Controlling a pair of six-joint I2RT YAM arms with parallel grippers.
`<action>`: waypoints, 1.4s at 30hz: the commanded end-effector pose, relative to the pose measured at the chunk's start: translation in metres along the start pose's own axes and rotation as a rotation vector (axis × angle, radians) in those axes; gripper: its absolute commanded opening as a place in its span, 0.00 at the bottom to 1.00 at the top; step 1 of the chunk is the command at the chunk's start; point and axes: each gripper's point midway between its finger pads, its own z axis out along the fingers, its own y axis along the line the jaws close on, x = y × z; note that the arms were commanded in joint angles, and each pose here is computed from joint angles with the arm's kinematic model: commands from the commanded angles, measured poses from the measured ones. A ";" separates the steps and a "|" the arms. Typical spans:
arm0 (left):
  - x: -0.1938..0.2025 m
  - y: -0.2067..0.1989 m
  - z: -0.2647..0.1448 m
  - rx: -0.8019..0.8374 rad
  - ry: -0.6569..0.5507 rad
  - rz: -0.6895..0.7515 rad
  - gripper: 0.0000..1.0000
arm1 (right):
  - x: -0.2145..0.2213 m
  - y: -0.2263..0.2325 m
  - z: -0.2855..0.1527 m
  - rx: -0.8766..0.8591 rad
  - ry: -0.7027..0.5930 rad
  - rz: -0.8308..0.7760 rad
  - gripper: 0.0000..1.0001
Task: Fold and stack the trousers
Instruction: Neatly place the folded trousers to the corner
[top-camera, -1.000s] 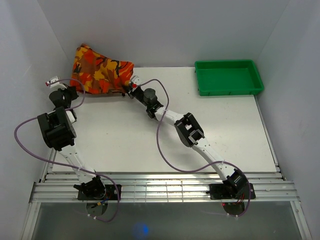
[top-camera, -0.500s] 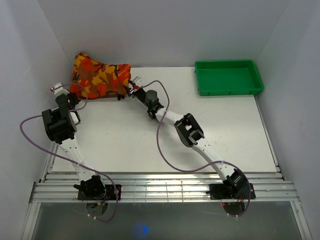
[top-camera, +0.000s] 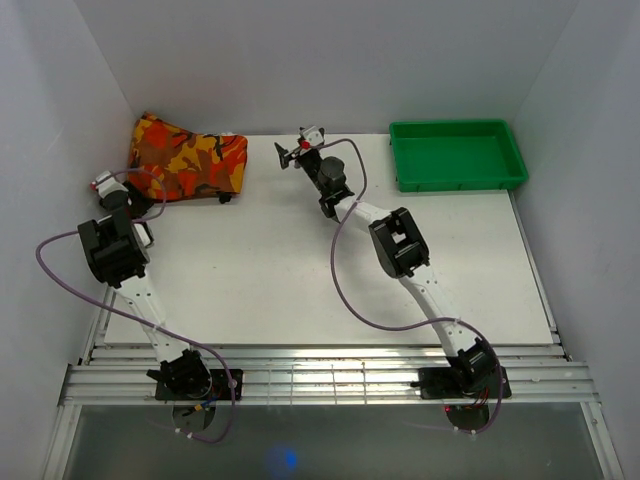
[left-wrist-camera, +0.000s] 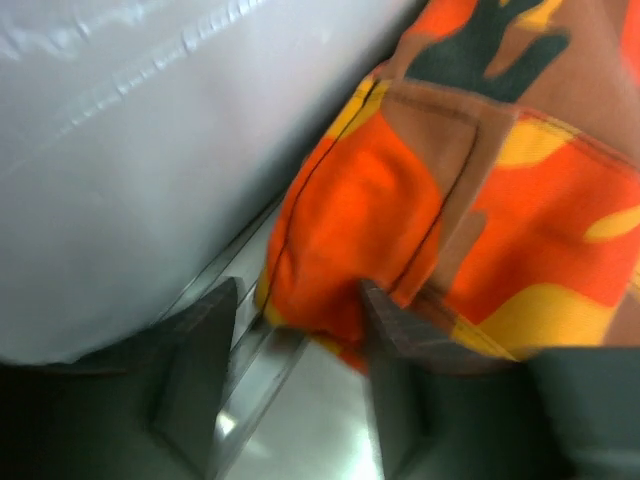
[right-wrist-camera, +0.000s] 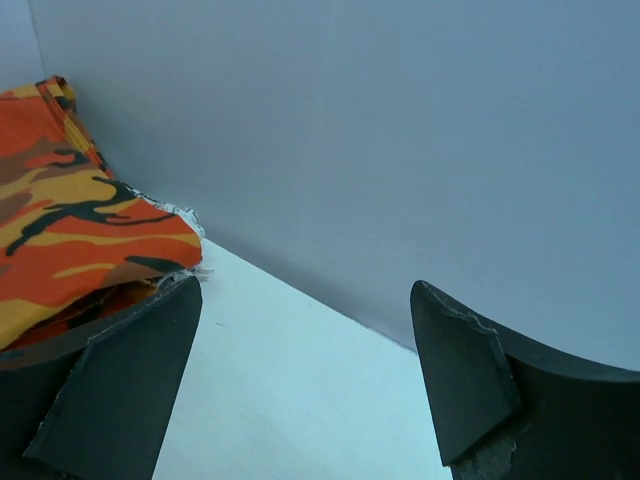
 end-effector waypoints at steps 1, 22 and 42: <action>-0.019 -0.019 -0.008 0.077 0.046 -0.021 0.66 | -0.127 -0.008 0.019 0.002 -0.186 -0.017 0.90; -0.122 -0.020 -0.148 -0.015 0.391 0.346 0.98 | -0.247 -0.101 -0.160 -0.048 0.463 0.127 0.90; -0.004 -0.219 -0.348 0.759 0.800 0.483 0.98 | -0.165 -0.104 -0.423 -0.016 1.109 0.344 0.90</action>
